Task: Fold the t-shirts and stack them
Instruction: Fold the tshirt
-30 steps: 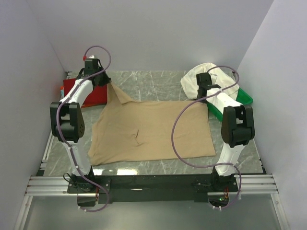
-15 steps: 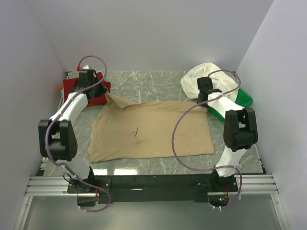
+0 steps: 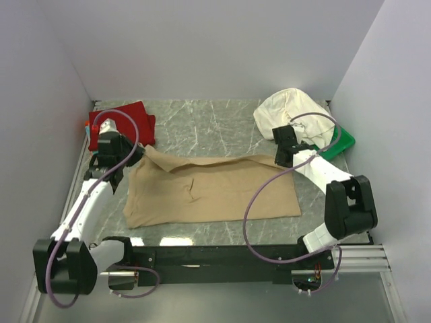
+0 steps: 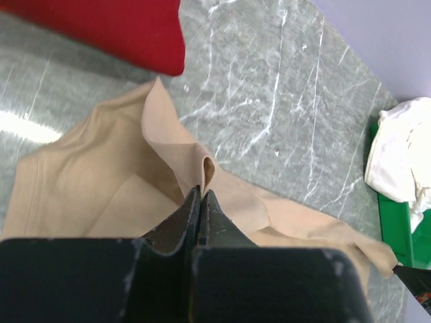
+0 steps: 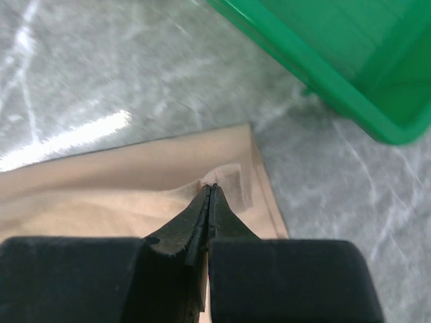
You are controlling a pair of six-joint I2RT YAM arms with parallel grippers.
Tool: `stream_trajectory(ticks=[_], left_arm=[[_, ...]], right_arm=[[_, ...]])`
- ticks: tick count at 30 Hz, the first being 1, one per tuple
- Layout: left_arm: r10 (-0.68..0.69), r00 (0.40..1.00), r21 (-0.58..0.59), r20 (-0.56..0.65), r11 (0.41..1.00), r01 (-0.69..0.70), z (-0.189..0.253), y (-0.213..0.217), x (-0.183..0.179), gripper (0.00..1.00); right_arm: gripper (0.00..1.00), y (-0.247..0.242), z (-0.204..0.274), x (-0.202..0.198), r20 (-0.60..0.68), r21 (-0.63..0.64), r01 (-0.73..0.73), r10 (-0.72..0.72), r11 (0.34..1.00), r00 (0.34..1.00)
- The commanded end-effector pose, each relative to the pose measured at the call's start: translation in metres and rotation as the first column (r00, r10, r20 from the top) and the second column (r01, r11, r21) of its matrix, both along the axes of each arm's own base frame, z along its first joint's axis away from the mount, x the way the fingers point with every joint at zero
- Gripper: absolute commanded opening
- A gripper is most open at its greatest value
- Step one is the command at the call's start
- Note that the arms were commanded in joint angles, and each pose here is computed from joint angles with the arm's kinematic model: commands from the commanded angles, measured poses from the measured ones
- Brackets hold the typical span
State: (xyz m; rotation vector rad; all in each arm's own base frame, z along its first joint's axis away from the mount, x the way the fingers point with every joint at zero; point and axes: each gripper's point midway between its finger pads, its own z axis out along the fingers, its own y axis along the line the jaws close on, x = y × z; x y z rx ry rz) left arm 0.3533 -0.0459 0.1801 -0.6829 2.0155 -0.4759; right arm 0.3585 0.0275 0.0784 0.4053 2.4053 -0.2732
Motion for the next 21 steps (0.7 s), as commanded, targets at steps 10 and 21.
stream_trajectory(ticks=[10, 21], left_arm=[[0.055, 0.997, -0.088, 0.062, 0.995, -0.050, -0.006, 0.000, -0.042, 0.00], [0.067, 0.995, -0.141, 0.080, 0.988, -0.055, -0.008, -0.003, -0.064, 0.00]], right_arm=[[0.00, -0.024, 0.010, -0.031, 0.076, -0.034, 0.130, -0.127, 0.991, 0.989], [0.00, -0.032, 0.004, -0.047, 0.085, -0.068, 0.177, -0.171, 0.982, 0.981]])
